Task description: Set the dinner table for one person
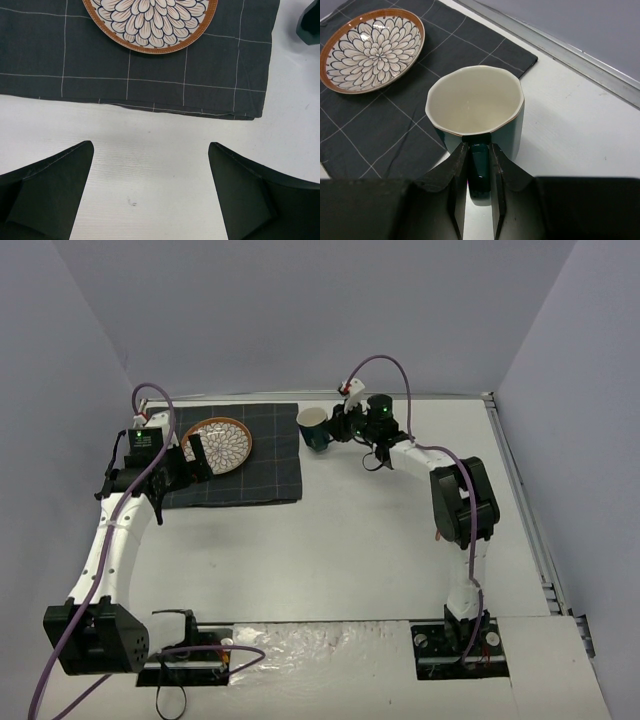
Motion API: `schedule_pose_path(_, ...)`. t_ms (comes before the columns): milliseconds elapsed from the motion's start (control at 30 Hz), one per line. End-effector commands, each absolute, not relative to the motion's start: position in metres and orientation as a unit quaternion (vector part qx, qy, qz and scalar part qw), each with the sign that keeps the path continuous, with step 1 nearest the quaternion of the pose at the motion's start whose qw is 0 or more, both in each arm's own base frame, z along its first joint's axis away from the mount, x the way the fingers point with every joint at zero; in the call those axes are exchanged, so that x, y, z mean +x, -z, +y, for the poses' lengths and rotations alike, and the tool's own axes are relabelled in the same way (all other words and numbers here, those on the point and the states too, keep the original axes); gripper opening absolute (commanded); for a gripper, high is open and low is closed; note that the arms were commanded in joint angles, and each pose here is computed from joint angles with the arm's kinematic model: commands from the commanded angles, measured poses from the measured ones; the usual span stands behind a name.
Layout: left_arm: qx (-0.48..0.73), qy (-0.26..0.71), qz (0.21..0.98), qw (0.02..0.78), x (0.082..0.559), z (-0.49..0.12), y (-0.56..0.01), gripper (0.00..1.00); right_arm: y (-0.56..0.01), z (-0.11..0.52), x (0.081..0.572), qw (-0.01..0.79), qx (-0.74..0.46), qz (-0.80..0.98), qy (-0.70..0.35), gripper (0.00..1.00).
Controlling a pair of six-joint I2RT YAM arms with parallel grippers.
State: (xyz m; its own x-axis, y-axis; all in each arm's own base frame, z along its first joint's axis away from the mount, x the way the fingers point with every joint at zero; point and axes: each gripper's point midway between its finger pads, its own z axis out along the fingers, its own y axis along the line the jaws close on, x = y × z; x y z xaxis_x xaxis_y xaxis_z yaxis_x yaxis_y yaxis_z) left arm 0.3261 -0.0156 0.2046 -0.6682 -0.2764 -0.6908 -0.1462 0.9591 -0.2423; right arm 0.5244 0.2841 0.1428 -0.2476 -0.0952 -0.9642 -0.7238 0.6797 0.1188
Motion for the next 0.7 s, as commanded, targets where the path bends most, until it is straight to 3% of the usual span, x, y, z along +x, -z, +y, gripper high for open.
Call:
schedule_pose_path(0, -0.12, 0.089, 0.892, 0.427, 0.336, -0.014, -0.224, 0.97, -0.214, 0.288, 0.521, 0.633, -0.302, 0.653, -0.286, 0.0)
schedule_pose_path(367, -0.121, 0.087, 0.891, 0.428, 0.336, -0.013, -0.224, 0.97, -0.183, 0.278, 0.501, 0.614, -0.295, 0.676, -0.283, 0.0)
schedule_pose_path(567, -0.121, 0.087, 0.892, 0.427, 0.336, -0.013, -0.224, 0.97, -0.168, 0.271, 0.496, 0.593, -0.301, 0.698, -0.265, 0.18)
schedule_pose_path(667, -0.122, 0.087, 0.892, 0.427, 0.336, -0.013, -0.223, 0.97, -0.164, 0.269, 0.496, 0.581, -0.309, 0.709, -0.255, 0.2)
